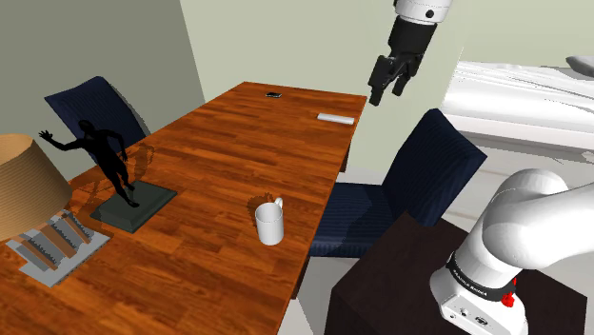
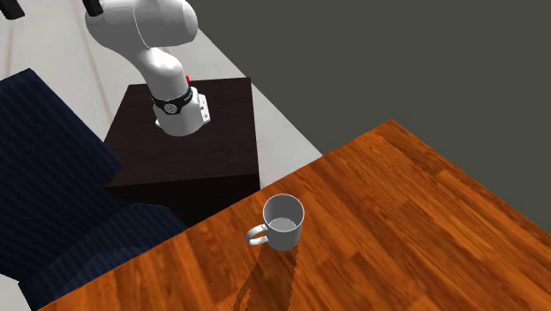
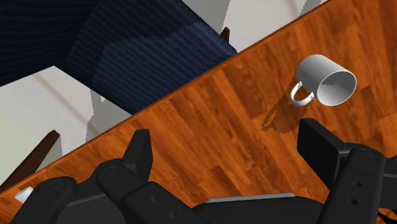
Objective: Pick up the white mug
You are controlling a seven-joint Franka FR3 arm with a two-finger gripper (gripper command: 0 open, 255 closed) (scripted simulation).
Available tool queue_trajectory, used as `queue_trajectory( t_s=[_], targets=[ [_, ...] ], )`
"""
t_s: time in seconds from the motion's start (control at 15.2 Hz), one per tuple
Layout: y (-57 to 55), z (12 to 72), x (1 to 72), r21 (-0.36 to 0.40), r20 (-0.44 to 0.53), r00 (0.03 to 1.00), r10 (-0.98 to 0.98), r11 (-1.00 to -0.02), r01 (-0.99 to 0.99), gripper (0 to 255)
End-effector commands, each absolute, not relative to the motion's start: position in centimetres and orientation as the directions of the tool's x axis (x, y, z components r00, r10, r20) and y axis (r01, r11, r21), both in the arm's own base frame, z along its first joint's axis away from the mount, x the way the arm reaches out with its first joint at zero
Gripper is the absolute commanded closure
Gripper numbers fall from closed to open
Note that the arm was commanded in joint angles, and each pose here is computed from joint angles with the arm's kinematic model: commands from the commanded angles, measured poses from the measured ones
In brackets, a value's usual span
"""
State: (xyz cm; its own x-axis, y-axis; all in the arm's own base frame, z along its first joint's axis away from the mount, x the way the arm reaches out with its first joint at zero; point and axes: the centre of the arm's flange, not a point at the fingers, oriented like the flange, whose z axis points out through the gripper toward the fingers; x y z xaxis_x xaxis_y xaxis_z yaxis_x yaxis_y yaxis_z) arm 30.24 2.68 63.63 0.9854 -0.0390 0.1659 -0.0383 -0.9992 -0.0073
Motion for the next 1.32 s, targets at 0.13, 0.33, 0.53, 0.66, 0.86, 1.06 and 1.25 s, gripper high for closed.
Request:
queue_trajectory(
  t_s=[0.13,0.33,0.53,0.66,0.86,1.06,1.25],
  targets=[
    [4.6,62.0,31.2,-0.006,0.16,0.986,-0.048,-0.999,-0.048,0],
    [7.4,59.5,32.6,-0.003,0.152,0.986,-0.062,-0.998,-0.062,0],
    [10.2,56.9,34.0,0.0,0.144,0.987,-0.076,-0.997,-0.077,0],
    [12.1,55.2,34.9,0.002,0.138,0.987,-0.085,-0.996,-0.086,0],
    [14.9,52.7,36.4,0.005,0.13,0.987,-0.099,-0.995,-0.101,0],
    [17.6,50.1,37.8,0.008,0.122,0.986,-0.113,-0.993,-0.115,0],
    [20.3,47.5,39.3,0.011,0.114,0.985,-0.127,-0.992,-0.129,0]
  ],
)
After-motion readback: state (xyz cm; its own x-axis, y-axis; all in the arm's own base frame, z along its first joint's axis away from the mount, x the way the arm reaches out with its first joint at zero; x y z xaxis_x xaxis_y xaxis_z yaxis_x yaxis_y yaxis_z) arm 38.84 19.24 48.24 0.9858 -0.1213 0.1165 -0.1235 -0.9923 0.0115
